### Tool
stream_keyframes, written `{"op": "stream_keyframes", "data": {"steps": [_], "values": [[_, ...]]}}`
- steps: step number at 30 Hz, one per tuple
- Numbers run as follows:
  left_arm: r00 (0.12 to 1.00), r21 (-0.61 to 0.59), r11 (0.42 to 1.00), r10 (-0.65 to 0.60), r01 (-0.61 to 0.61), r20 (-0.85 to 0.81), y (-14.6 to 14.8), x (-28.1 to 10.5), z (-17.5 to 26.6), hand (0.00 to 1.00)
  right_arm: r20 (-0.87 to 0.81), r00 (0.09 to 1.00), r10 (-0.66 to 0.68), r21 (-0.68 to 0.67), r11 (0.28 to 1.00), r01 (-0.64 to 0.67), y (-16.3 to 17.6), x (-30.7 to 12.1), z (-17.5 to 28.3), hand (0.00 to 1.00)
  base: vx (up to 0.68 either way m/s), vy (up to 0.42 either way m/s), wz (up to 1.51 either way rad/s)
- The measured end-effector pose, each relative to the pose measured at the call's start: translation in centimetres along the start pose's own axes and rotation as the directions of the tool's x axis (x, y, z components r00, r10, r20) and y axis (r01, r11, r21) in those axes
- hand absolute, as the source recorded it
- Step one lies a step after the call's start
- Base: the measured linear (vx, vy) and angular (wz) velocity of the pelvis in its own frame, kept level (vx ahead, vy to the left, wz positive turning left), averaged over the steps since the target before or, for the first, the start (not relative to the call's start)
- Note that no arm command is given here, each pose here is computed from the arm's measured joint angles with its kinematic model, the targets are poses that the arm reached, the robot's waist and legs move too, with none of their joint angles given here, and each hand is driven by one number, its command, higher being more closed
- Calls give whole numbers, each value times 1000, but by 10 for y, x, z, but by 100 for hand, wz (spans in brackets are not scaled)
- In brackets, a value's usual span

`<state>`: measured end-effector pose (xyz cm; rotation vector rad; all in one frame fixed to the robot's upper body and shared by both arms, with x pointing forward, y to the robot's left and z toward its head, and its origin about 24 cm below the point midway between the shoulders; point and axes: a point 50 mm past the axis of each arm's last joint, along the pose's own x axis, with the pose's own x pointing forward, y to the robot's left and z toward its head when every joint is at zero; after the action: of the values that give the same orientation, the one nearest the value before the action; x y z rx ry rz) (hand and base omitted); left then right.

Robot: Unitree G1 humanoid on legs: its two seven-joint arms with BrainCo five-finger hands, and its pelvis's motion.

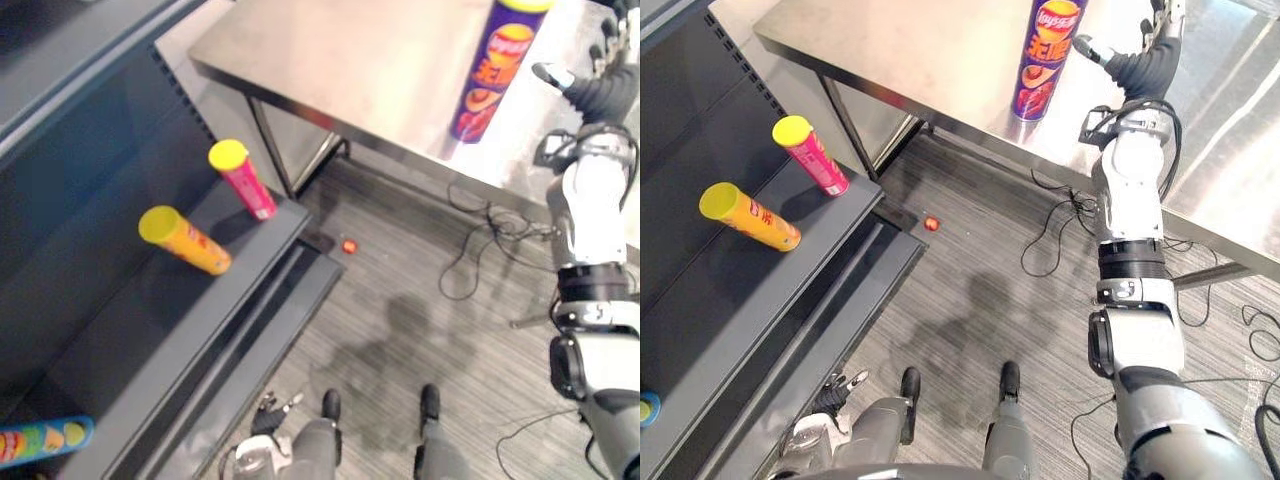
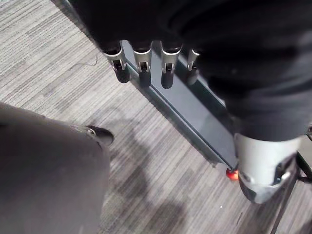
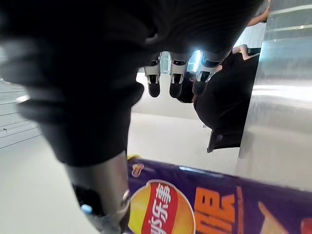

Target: Put the gum and the chips on the shelf.

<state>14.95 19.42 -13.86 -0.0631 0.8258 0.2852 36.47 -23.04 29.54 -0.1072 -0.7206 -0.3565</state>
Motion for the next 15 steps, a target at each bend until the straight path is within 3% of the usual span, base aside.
{"op": "stream_keyframes", "data": {"steps": [15], "values": [[1000, -25, 1000, 2, -2, 25, -4, 3, 9, 0, -19, 1000, -7, 43, 999, 8, 13, 22, 13, 0, -17, 2, 4]]}}
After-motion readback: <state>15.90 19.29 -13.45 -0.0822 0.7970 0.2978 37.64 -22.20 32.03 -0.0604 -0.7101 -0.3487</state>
